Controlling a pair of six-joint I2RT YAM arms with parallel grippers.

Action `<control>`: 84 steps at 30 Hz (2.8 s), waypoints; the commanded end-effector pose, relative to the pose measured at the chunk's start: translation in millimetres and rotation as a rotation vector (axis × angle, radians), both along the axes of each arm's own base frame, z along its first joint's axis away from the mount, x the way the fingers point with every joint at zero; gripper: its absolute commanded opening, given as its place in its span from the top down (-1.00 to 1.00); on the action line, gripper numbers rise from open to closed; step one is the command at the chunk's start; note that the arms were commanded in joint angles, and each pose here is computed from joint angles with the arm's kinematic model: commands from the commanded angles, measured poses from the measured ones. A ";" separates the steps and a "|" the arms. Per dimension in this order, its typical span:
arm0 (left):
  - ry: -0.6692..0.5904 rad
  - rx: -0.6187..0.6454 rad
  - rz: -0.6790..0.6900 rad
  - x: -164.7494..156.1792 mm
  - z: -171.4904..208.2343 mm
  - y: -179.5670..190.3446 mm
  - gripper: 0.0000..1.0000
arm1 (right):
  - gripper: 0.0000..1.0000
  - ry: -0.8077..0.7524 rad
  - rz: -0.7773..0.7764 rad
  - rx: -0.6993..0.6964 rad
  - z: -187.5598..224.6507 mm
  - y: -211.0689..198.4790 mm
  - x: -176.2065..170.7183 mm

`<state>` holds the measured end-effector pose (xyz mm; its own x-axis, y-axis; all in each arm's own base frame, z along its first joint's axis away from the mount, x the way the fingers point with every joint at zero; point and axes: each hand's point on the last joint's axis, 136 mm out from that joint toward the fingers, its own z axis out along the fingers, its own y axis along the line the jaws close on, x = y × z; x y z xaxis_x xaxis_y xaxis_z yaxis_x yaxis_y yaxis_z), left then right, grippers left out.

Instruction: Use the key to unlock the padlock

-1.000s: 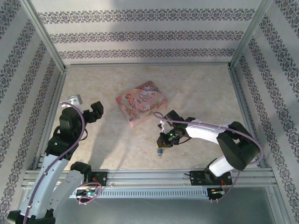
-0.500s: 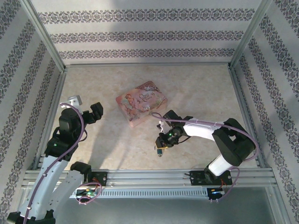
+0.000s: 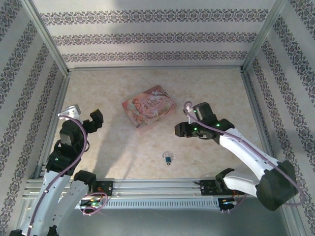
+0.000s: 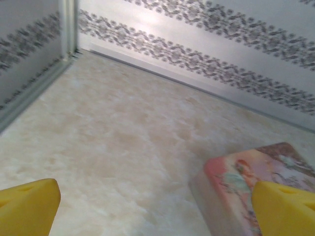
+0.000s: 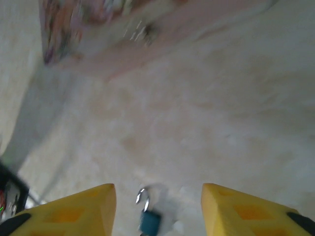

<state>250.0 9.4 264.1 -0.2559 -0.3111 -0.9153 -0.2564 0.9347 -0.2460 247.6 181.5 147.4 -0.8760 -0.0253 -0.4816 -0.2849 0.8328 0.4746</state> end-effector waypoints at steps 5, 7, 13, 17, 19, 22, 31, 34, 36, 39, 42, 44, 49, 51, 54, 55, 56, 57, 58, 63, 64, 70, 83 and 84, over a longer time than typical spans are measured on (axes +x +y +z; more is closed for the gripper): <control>-0.095 0.245 0.148 -3.5 20.5 35.2 -0.99 | -0.28 -0.318 -0.213 -0.107 29.3 -72.5 48.7; -0.108 0.254 0.162 -1.5 16.0 37.0 -0.99 | -0.34 -0.365 -0.280 -0.117 29.6 -92.8 57.0; -0.129 0.249 0.189 3.1 5.5 39.4 -0.99 | -0.75 -0.496 -0.456 -0.160 28.1 -144.7 68.6; -0.128 0.247 0.184 4.3 1.4 38.4 -0.99 | -0.97 -0.581 -0.516 -0.219 22.4 -164.5 66.5; -0.119 0.251 0.184 4.8 -3.8 38.5 -0.99 | -0.97 -0.618 -0.539 -0.242 17.6 -171.1 65.5; -0.108 0.271 0.173 6.4 -11.0 37.5 -0.99 | -0.97 -0.635 -0.555 -0.260 4.7 -176.7 63.2; -0.099 0.272 0.180 7.4 -17.8 38.4 -0.99 | -0.97 -0.618 -0.559 -0.281 -16.0 -181.6 67.8; -0.081 0.274 0.184 9.0 -25.4 39.0 -0.99 | -0.97 -0.630 -0.563 -0.261 -20.9 -180.4 73.4; -0.067 0.272 0.185 10.4 -32.0 38.9 -0.99 | -0.97 -0.637 -0.559 -0.253 -23.1 -179.2 78.3; -0.053 0.264 0.189 12.8 -41.3 38.8 -0.99 | -0.97 -0.668 -0.538 -0.236 -25.7 -175.0 85.3; -0.038 0.268 0.187 16.4 -49.3 38.1 -0.99 | -0.97 -0.717 -0.522 -0.237 -21.1 -173.5 93.1; -0.026 0.271 0.186 19.2 -54.7 37.5 -0.99 | -0.97 -0.767 -0.519 -0.237 -16.4 -173.5 98.4; 0.017 0.283 0.167 26.7 -71.7 34.3 -0.99 | -0.97 -0.823 -0.478 -0.256 -12.7 -170.2 109.9; 0.032 0.286 0.161 28.9 -77.5 33.3 -0.99 | -0.97 -0.854 -0.475 -0.263 -11.0 -171.7 110.0; 0.046 0.289 0.155 32.2 -84.4 32.5 -0.99 | -0.97 -0.888 -0.461 -0.253 -15.7 -170.8 110.9; 0.056 0.293 0.152 33.2 -87.5 32.5 -0.99 | -0.97 -0.888 -0.457 -0.252 -19.1 -170.5 111.9; 0.060 0.296 0.149 34.0 -89.0 32.4 -0.99 | -0.97 -0.890 -0.457 -0.250 -20.7 -170.6 113.5; 0.067 0.301 0.148 34.8 -90.5 32.6 -0.99 | -0.97 -0.887 -0.453 -0.250 -24.1 -170.1 115.2; 0.073 0.304 0.147 35.7 -92.0 32.9 -0.99 | -0.97 -0.887 -0.449 -0.251 -26.6 -170.0 116.8; 0.039 0.289 0.119 38.9 -95.1 27.8 -0.98 | -0.97 -0.902 -0.470 -0.236 -32.8 -172.3 119.8; 0.029 0.283 0.114 39.5 -95.3 26.9 -0.99 | -0.97 -0.893 -0.477 -0.241 -33.0 -173.9 119.4; 0.045 0.295 0.100 42.0 -101.4 25.4 -0.99 | -0.97 -0.789 -0.500 -0.233 -40.0 -183.3 139.0; 0.077 0.342 0.056 62.6 -121.8 22.7 -0.99 | -0.97 -0.737 -0.499 -0.277 -47.4 -183.1 143.3; 0.075 0.347 0.044 65.4 -123.7 21.1 -0.99 | -0.97 -0.735 -0.498 -0.278 -48.0 -182.8 143.4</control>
